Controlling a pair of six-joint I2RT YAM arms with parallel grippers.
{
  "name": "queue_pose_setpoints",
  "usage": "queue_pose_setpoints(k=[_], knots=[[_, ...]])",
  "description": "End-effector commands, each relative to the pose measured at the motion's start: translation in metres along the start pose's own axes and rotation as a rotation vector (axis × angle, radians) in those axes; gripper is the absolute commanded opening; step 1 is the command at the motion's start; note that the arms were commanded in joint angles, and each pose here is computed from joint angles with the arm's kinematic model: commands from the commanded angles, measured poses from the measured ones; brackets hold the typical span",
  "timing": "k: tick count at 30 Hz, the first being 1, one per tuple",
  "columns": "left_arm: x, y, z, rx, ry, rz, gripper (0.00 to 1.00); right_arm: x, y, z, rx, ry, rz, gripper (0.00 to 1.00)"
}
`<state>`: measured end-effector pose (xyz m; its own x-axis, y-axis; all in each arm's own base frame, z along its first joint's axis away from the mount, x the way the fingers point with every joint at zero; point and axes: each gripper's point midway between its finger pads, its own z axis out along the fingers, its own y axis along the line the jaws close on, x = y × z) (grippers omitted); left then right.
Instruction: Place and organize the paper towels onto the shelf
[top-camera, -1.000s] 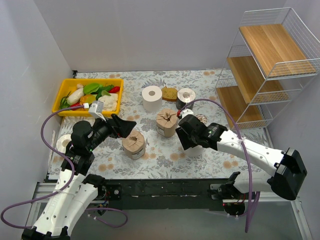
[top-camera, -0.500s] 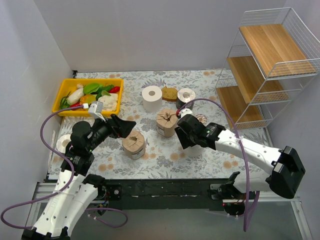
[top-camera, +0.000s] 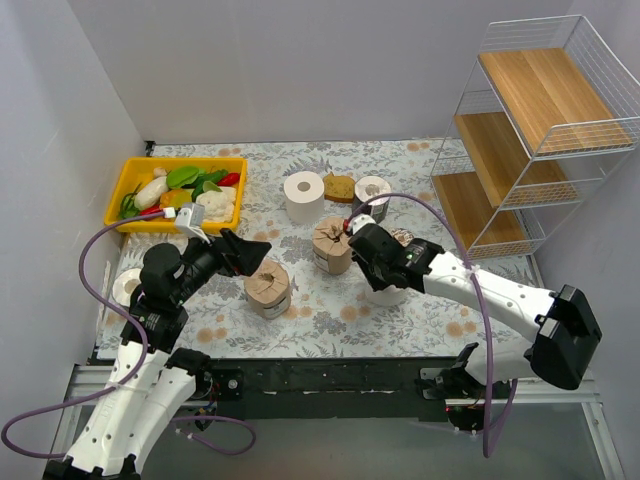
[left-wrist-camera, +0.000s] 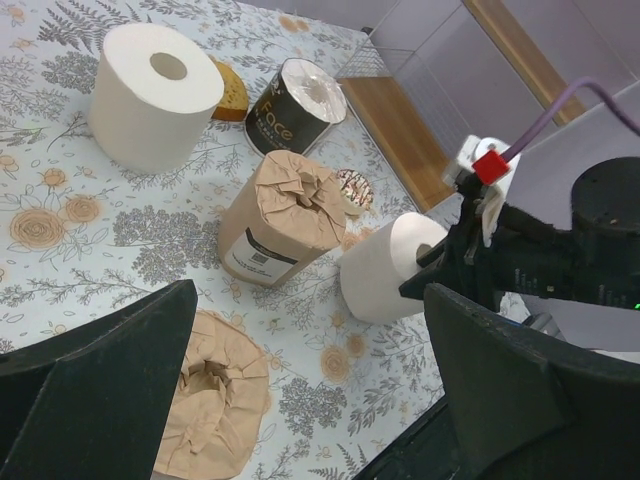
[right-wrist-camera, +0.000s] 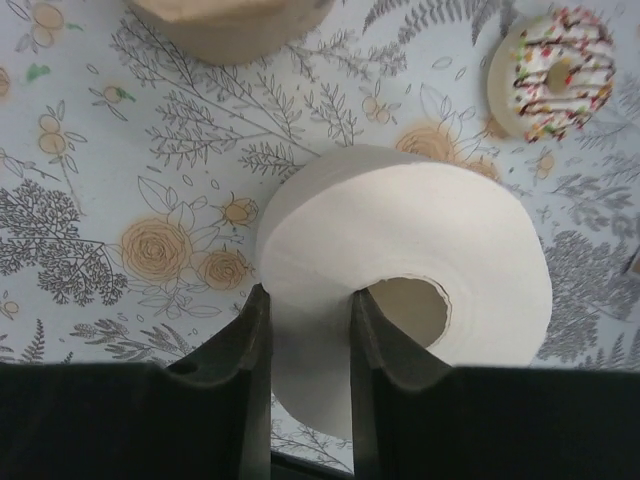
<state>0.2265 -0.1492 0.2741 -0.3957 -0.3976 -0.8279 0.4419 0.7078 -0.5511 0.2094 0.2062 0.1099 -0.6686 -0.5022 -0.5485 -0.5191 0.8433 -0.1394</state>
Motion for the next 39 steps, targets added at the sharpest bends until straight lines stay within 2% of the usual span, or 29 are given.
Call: queue_pose_setpoints(k=[1,2,5,6,8,11,12,13,15,18,20,22,23,27,36,39], knots=[[-0.004,0.0,-0.003,-0.009,-0.02,0.013,0.98,-0.071,-0.016,-0.047,0.045,-0.157,-0.119,0.09],[-0.005,-0.001,-0.004,-0.006,-0.022,0.014,0.98,-0.099,-0.019,-0.068,0.047,-0.224,-0.123,0.09],[-0.006,0.0,-0.005,-0.013,-0.029,0.014,0.98,-0.13,-0.035,-0.095,0.113,-0.264,-0.222,0.09],[-0.007,-0.001,-0.006,-0.012,-0.034,0.017,0.98,-0.156,-0.046,-0.12,0.156,-0.331,-0.248,0.09],[-0.009,0.0,-0.007,-0.018,-0.043,0.02,0.98,-0.179,-0.056,-0.139,0.205,-0.374,-0.284,0.09],[-0.009,0.0,-0.008,-0.019,-0.048,0.021,0.98,-0.228,-0.083,-0.186,0.356,-0.527,-0.332,0.1],[-0.009,0.0,-0.008,-0.021,-0.048,0.021,0.98,-0.235,-0.097,-0.202,0.429,-0.562,-0.326,0.11],[-0.009,0.0,-0.008,-0.021,-0.048,0.021,0.98,-0.244,-0.106,-0.214,0.489,-0.587,-0.402,0.11],[-0.009,0.0,-0.008,-0.022,-0.045,0.018,0.98,-0.265,-0.126,-0.25,0.59,-0.7,-0.362,0.12],[-0.01,0.0,-0.009,-0.021,-0.051,0.022,0.98,-0.281,-0.16,-0.29,0.702,-0.79,-0.343,0.11],[-0.01,0.0,-0.009,-0.022,-0.052,0.02,0.98,-0.285,-0.182,-0.307,0.777,-0.799,-0.344,0.12],[-0.01,-0.001,-0.009,-0.021,-0.051,0.02,0.98,-0.288,-0.209,-0.308,0.811,-0.773,-0.341,0.13],[-0.01,0.0,-0.009,-0.023,-0.051,0.019,0.98,-0.291,-0.221,-0.326,0.82,-0.809,-0.298,0.13],[-0.009,0.0,-0.009,-0.023,-0.051,0.019,0.98,-0.289,-0.267,-0.32,0.896,-0.748,-0.296,0.13],[-0.008,0.002,-0.007,-0.029,-0.043,0.016,0.98,-0.286,-0.324,-0.305,0.887,-0.764,-0.185,0.15],[-0.008,0.003,-0.007,-0.031,-0.042,0.016,0.98,-0.285,-0.334,-0.293,0.893,-0.737,-0.167,0.19]])
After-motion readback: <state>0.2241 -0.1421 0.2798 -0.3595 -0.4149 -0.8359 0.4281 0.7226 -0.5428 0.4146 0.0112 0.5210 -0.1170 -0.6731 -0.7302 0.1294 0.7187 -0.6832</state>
